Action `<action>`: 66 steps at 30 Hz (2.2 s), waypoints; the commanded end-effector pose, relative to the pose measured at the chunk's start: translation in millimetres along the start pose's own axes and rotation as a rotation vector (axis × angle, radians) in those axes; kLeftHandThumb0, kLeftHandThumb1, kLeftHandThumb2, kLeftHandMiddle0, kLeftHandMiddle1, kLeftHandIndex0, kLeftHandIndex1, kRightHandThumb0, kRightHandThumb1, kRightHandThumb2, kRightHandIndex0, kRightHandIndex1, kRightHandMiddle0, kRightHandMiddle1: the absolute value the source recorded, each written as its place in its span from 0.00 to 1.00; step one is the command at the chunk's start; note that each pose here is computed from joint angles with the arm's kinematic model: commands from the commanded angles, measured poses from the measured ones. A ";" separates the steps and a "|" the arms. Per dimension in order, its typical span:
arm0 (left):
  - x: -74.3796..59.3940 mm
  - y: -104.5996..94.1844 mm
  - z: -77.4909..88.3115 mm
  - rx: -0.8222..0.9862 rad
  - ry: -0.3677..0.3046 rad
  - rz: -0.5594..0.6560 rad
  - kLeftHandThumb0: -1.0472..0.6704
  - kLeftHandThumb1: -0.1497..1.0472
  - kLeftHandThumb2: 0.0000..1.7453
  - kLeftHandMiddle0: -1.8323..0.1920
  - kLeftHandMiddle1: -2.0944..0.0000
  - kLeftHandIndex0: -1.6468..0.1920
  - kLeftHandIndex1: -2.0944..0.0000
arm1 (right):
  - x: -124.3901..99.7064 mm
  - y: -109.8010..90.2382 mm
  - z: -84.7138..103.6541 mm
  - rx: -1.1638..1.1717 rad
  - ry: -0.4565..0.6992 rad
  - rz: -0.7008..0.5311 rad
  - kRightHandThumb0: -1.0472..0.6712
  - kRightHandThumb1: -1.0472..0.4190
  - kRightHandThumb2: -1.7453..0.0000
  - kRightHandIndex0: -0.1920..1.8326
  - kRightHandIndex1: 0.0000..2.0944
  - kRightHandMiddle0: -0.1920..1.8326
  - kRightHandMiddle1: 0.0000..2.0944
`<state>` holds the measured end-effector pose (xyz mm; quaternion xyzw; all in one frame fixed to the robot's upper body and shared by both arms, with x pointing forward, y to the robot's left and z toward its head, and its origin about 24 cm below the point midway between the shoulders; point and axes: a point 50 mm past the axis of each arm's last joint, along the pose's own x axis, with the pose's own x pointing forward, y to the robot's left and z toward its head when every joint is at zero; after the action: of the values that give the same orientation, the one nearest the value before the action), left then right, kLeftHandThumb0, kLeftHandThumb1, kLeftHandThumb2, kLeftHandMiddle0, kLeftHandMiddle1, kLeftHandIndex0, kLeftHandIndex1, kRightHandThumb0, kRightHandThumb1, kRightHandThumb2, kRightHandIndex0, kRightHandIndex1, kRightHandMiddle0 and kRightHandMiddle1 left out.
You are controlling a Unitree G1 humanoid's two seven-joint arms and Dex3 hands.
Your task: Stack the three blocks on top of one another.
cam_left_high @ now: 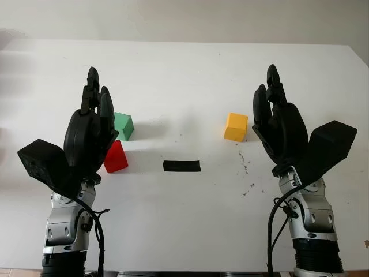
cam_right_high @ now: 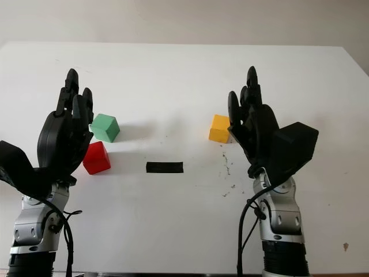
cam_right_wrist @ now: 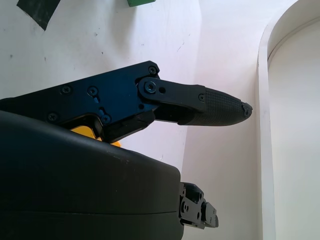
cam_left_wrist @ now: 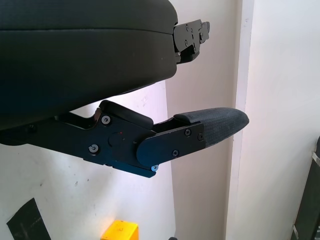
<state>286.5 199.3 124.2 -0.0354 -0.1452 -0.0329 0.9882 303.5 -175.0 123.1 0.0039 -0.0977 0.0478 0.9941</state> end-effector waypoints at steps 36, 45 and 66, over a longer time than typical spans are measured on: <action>-7.0 34.9 153.4 1.297 0.115 -0.084 0.14 0.92 0.03 0.71 0.97 0.53 0.91 | 20.7 -8.9 26.4 -0.082 -0.093 0.001 0.18 0.00 0.67 0.00 0.00 0.00 0.00; -12.3 26.4 144.3 1.512 0.219 -0.166 0.09 0.91 0.03 0.70 0.97 0.48 0.93 | 22.3 -13.2 30.6 -0.085 -0.103 -0.026 0.19 0.00 0.67 0.00 0.00 0.00 0.00; -18.9 13.1 114.4 1.580 0.397 -0.345 0.08 0.93 0.03 0.75 0.98 0.52 0.97 | 20.0 -11.4 28.3 -0.084 -0.087 -0.010 0.19 0.00 0.67 0.00 0.00 0.00 0.00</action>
<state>238.9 225.5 231.6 0.6981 0.0488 -0.0701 0.7109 319.7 -184.1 150.5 -0.0283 -0.1358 0.0375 0.9896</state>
